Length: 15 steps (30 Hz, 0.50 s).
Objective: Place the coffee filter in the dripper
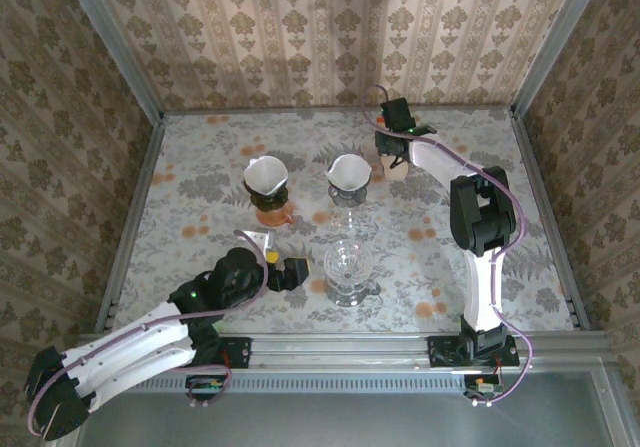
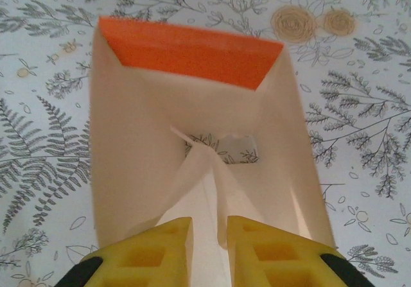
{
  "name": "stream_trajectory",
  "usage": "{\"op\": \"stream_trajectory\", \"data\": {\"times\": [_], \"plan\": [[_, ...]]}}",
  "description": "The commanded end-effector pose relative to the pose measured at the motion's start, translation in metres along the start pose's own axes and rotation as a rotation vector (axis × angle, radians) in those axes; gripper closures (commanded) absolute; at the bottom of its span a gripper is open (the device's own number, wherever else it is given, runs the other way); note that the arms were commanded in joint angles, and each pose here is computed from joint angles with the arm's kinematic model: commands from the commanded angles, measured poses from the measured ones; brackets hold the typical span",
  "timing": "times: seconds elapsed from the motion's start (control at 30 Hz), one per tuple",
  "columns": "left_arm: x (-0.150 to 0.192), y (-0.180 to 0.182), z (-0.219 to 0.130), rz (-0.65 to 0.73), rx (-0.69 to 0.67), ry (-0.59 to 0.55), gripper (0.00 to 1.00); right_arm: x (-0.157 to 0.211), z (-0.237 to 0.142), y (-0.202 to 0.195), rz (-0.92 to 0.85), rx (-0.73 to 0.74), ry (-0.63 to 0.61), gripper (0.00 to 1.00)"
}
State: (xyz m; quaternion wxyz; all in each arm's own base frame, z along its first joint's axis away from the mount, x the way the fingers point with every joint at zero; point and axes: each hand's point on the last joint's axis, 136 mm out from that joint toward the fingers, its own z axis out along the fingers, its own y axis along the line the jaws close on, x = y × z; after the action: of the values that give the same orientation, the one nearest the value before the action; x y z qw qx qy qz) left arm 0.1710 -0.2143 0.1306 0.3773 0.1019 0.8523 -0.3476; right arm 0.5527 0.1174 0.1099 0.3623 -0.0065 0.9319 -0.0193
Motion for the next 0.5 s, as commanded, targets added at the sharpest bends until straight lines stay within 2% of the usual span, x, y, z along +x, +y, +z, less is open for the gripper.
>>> {"op": "stream_trajectory", "data": {"times": [0.0, 0.23, 0.47], "plan": [[-0.017, -0.012, -0.004, -0.004, 0.034, -0.042, 0.01, -0.005, 0.004, 0.001, -0.017, 0.021, -0.008, 0.81], [-0.017, -0.011, -0.003, -0.011, 0.037, -0.046, 0.01, -0.018, -0.012, 0.001, -0.044, 0.042, -0.059, 1.0], [-0.017, -0.014, -0.004, -0.015, 0.055, -0.046, 0.01, -0.025, -0.051, -0.003, -0.022, 0.045, -0.124, 1.0]]}}
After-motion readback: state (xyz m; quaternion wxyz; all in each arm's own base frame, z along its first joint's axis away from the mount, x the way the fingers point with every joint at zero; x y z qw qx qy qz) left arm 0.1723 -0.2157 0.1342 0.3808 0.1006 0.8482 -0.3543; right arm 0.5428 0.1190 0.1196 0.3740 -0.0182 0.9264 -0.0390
